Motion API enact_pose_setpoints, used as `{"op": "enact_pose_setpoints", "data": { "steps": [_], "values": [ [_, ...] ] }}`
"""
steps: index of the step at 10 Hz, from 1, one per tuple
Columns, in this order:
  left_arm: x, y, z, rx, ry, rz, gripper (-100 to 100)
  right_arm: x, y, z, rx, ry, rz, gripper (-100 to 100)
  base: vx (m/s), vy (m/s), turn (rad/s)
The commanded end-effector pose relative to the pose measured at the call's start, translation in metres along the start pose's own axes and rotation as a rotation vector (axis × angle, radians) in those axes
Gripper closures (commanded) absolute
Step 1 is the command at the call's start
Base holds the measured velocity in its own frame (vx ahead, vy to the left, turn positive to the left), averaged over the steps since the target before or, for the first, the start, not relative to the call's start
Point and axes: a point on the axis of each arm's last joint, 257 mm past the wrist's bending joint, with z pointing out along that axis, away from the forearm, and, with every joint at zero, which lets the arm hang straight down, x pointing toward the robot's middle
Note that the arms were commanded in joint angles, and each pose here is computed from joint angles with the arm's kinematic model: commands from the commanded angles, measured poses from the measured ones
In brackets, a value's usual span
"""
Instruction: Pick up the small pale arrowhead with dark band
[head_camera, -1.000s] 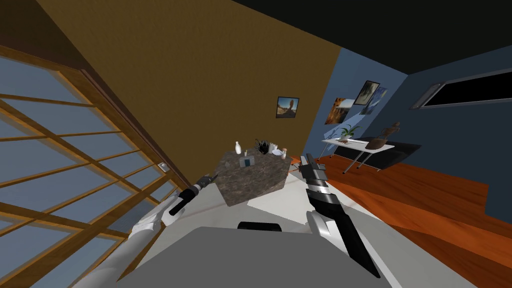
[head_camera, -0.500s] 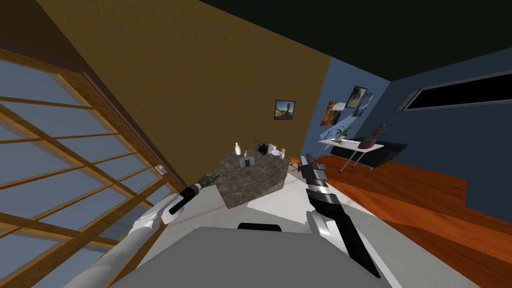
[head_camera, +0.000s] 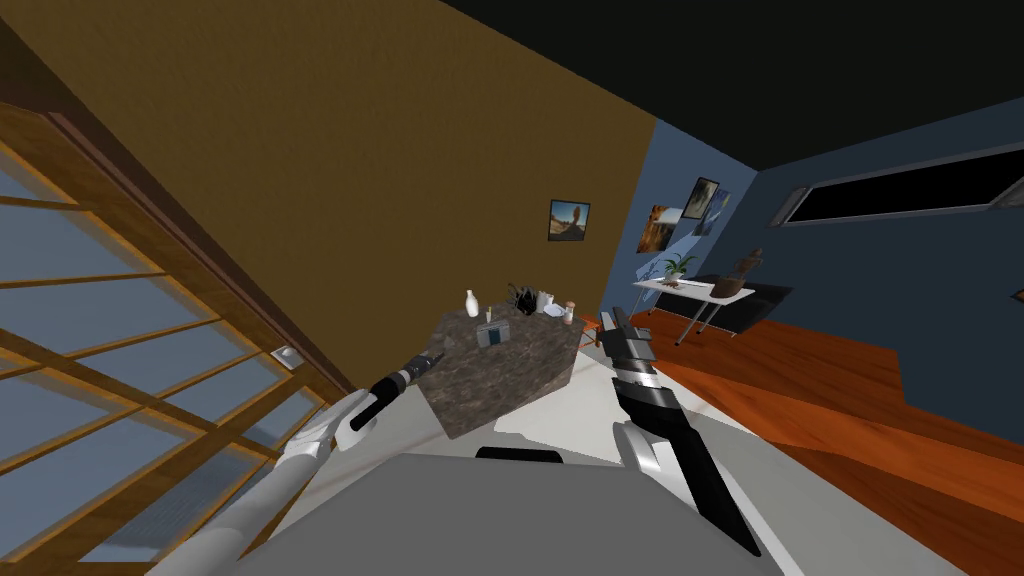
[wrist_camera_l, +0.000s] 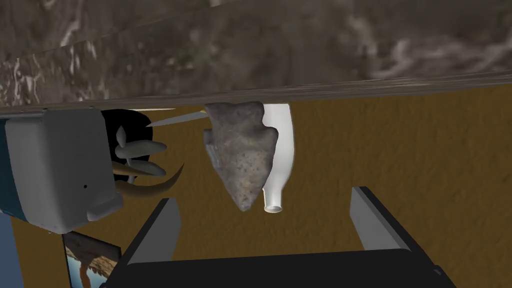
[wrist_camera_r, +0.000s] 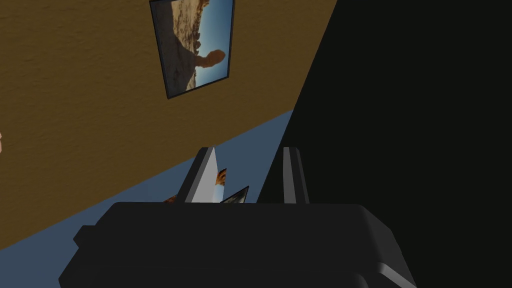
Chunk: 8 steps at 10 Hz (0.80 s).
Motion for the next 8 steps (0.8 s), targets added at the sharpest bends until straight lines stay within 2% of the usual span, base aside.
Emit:
{"op": "enact_pose_setpoints", "data": {
  "steps": [1,2,3,4,5,6,7,8],
  "values": [
    [0.003,-0.012,0.004,0.015,0.005,-0.028,-100,0.000,0.000,0.000,0.000,0.000,0.000,0,0.207,0.024,-0.150],
    [0.002,-0.006,0.003,0.008,0.004,-0.016,-100,0.000,0.000,0.000,0.000,0.000,0.000,0,0.095,0.005,-0.034],
    [0.002,-0.007,0.003,0.009,0.004,-0.019,0,0.000,0.000,0.000,0.000,0.000,0.000,0,0.017,0.003,0.005],
    [0.003,-0.018,0.010,0.059,0.010,-0.002,-100,0.000,0.000,0.000,0.000,0.000,0.000,0,0.065,-0.026,0.222],
    [0.006,-0.022,0.010,0.068,0.012,-0.019,-100,0.000,0.000,0.000,0.000,0.000,0.000,0,0.074,-0.045,0.145],
    [0.002,-0.026,0.014,0.105,0.013,0.012,-100,0.000,0.000,0.000,0.000,0.000,0.000,0,0.093,-0.046,0.225],
    [0.009,-0.035,0.015,0.121,0.021,-0.013,-100,0.000,0.000,0.000,0.000,0.000,0.000,0,0.086,-0.060,0.128],
    [0.004,-0.036,0.018,0.151,0.017,0.023,-100,0.000,0.000,0.000,0.000,0.000,0.000,0,0.104,-0.067,0.230]
  ]
}}
